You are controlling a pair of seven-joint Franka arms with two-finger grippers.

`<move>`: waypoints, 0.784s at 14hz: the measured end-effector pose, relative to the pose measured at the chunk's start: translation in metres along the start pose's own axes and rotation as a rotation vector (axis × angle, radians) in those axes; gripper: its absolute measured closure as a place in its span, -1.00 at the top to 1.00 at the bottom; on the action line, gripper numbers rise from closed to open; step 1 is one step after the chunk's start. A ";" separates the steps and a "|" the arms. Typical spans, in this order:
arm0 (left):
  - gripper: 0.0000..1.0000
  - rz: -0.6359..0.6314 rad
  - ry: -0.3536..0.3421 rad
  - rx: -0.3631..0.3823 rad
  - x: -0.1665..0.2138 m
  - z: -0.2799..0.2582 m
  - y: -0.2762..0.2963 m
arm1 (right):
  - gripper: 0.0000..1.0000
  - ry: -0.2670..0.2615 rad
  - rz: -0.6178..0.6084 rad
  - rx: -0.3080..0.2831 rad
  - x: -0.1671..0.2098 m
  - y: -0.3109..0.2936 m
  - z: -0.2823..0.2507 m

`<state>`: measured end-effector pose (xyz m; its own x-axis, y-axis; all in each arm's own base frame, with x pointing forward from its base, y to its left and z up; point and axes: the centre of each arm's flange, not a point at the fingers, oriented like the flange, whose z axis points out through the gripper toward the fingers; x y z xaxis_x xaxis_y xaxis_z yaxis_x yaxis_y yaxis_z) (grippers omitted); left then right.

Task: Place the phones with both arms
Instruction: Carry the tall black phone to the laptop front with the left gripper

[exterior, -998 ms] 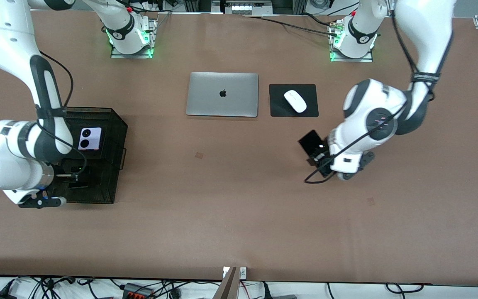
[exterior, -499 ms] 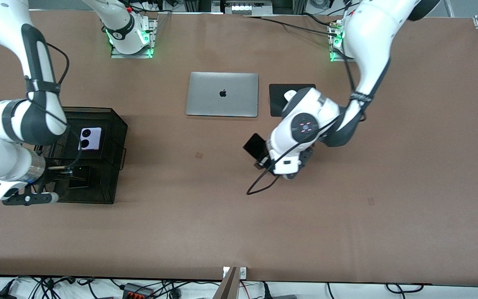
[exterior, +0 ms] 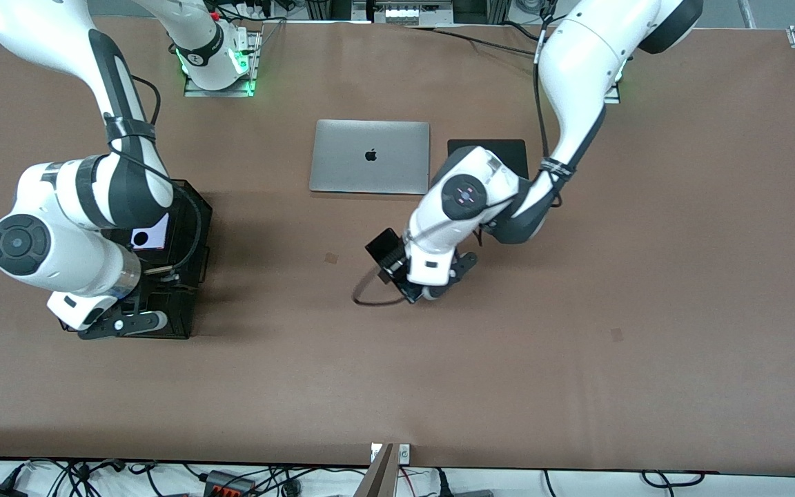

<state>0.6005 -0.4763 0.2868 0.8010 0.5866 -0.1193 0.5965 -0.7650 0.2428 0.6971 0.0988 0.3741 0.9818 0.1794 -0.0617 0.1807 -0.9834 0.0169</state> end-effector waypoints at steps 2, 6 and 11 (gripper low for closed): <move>0.56 0.176 0.066 -0.010 -0.018 0.017 0.005 | 1.00 -0.002 0.020 0.041 0.000 0.001 0.000; 0.56 0.493 0.155 -0.003 -0.047 0.065 0.003 | 1.00 0.003 0.029 0.069 0.000 0.000 -0.001; 0.56 0.614 0.187 0.008 -0.069 0.090 0.001 | 1.00 0.008 -0.015 0.069 0.002 -0.033 -0.002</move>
<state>0.5510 -0.5413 0.2084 0.9748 0.0768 0.2095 0.0327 -0.9779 0.2064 0.6929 0.1318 0.3749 0.9795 0.1943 -0.0537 0.1915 -0.9801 -0.0526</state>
